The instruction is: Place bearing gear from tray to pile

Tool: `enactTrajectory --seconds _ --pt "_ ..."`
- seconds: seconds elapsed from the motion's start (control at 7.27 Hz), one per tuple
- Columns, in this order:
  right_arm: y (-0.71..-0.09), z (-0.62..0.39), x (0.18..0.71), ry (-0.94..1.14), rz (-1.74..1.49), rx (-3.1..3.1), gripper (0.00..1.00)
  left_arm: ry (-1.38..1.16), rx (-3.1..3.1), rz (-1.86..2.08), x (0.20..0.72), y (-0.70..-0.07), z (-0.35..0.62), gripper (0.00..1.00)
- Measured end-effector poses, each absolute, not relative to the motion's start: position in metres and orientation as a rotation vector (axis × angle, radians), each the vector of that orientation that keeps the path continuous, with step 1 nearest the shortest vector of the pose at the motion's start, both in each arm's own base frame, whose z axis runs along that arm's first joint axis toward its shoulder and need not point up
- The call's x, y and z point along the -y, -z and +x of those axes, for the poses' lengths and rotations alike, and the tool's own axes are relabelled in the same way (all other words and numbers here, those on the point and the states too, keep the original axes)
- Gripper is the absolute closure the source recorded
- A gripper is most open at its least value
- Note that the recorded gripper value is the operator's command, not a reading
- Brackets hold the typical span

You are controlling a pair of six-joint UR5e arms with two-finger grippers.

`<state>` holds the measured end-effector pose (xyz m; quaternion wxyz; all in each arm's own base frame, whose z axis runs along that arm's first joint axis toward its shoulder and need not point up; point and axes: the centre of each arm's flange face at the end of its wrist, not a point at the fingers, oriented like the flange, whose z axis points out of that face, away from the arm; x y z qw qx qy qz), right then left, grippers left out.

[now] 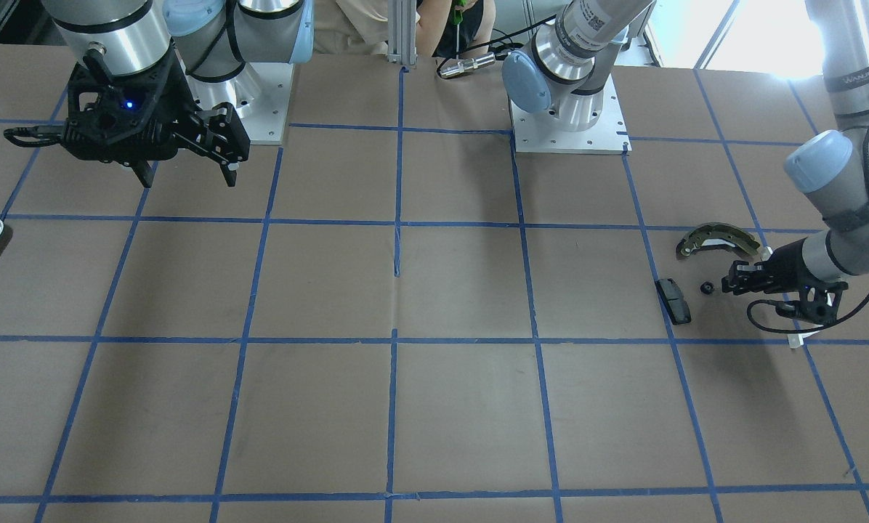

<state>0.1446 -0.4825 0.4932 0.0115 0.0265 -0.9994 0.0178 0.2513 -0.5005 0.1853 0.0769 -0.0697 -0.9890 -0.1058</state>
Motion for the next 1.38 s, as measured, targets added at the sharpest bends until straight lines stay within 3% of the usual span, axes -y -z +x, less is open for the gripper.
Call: enactTrajectory --seconds 0.14,0.41,0.69,1.38 --pt "-0.493 0.145 0.482 -0.057 0.083 3.117 0.0 0.319 2.963 -0.207 0.499 -0.184 0.251 0.27" --pt "-0.494 0.145 0.482 -0.058 0.083 3.118 0.0 0.313 2.971 -0.204 0.501 -0.189 0.253 0.23" --pt "-0.494 0.145 0.482 -0.059 0.084 3.118 0.0 0.301 2.985 -0.163 0.515 -0.217 0.246 0.0" --pt "-0.494 0.146 0.482 -0.059 0.085 3.12 0.0 0.136 3.09 -0.132 0.553 -0.361 0.07 0.0"
